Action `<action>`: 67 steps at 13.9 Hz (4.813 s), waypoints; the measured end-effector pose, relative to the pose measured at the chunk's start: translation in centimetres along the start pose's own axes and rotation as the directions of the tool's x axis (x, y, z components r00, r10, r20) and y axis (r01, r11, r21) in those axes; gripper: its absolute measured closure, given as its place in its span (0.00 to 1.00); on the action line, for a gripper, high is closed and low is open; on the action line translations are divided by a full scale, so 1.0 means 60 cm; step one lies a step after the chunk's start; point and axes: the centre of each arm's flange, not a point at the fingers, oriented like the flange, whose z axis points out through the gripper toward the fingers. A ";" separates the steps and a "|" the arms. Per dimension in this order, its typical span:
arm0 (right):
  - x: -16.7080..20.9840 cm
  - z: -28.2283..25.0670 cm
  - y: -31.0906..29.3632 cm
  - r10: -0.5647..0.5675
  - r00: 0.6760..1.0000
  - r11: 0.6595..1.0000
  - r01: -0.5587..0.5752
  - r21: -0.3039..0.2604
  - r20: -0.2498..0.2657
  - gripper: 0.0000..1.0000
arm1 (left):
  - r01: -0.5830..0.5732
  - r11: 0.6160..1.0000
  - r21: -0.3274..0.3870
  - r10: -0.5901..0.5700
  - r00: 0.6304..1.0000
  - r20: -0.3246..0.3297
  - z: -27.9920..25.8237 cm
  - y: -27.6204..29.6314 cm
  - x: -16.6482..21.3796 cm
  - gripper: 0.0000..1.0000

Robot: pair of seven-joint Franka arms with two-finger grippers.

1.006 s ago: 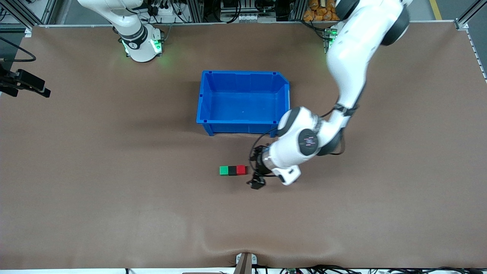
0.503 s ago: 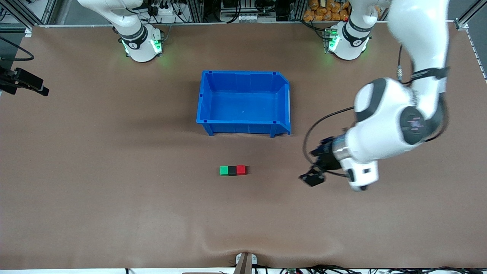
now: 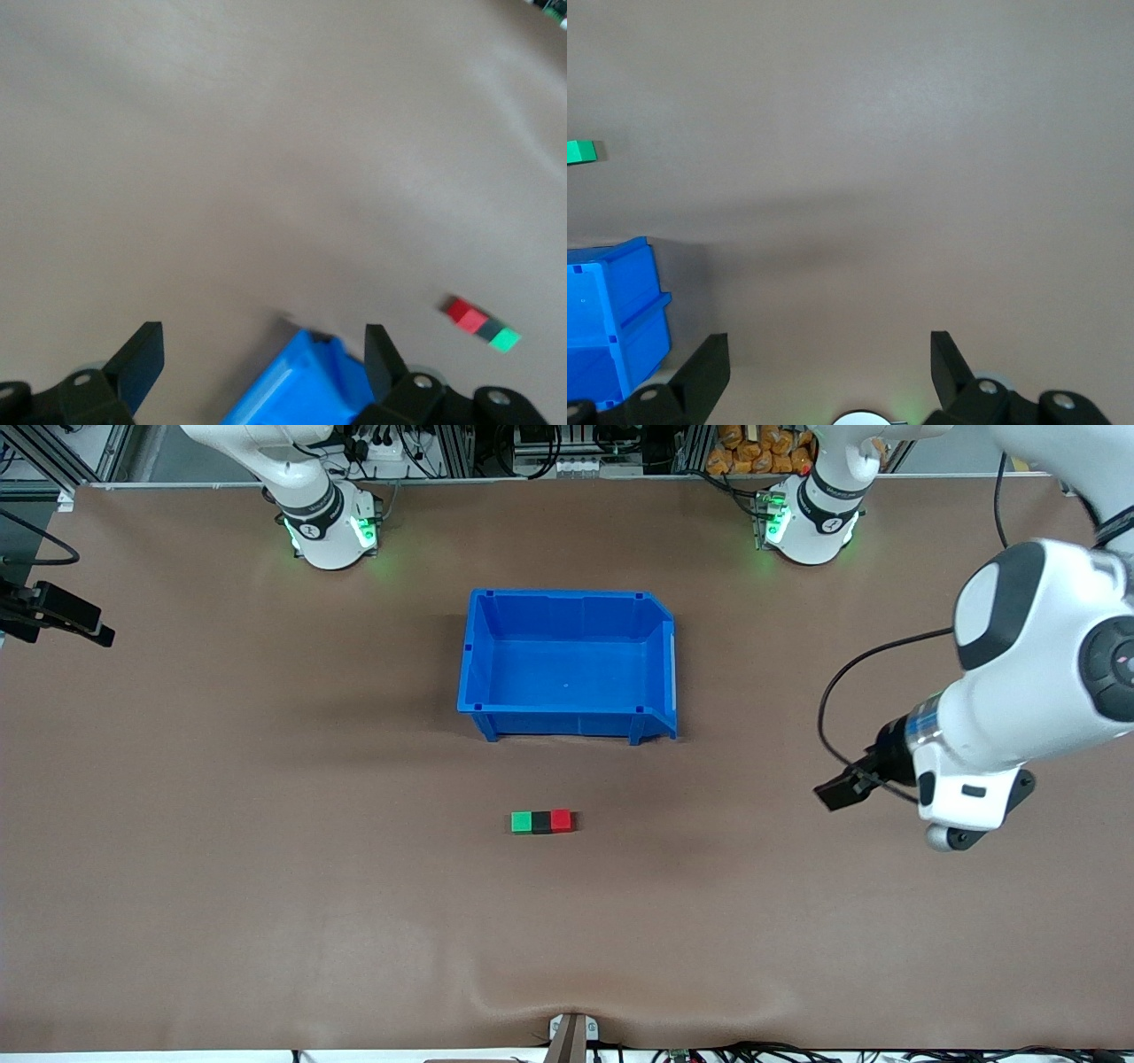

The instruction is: Attach green and red cubes to black cube

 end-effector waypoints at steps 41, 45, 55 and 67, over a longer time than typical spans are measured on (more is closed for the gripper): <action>0.000 0.001 -0.003 -0.002 1.000 1.000 0.002 -0.001 0.004 0.00 | -0.379 0.922 0.075 0.382 0.924 -0.028 -0.148 -0.290 -0.096 0.00; 0.000 0.001 -0.003 -0.002 1.000 1.000 0.002 -0.001 0.004 0.00 | -0.382 0.921 0.070 0.386 0.921 -0.053 -0.152 -0.286 -0.093 0.00; 0.000 0.001 -0.004 -0.003 1.000 1.000 0.003 -0.001 0.004 0.00 | -0.448 0.891 0.074 0.453 0.888 -0.078 -0.173 -0.291 -0.105 0.00; 0.000 0.001 -0.005 -0.004 1.000 1.000 0.004 -0.001 0.004 0.00 | -0.447 0.889 0.098 0.453 0.889 -0.058 -0.168 -0.299 -0.101 0.00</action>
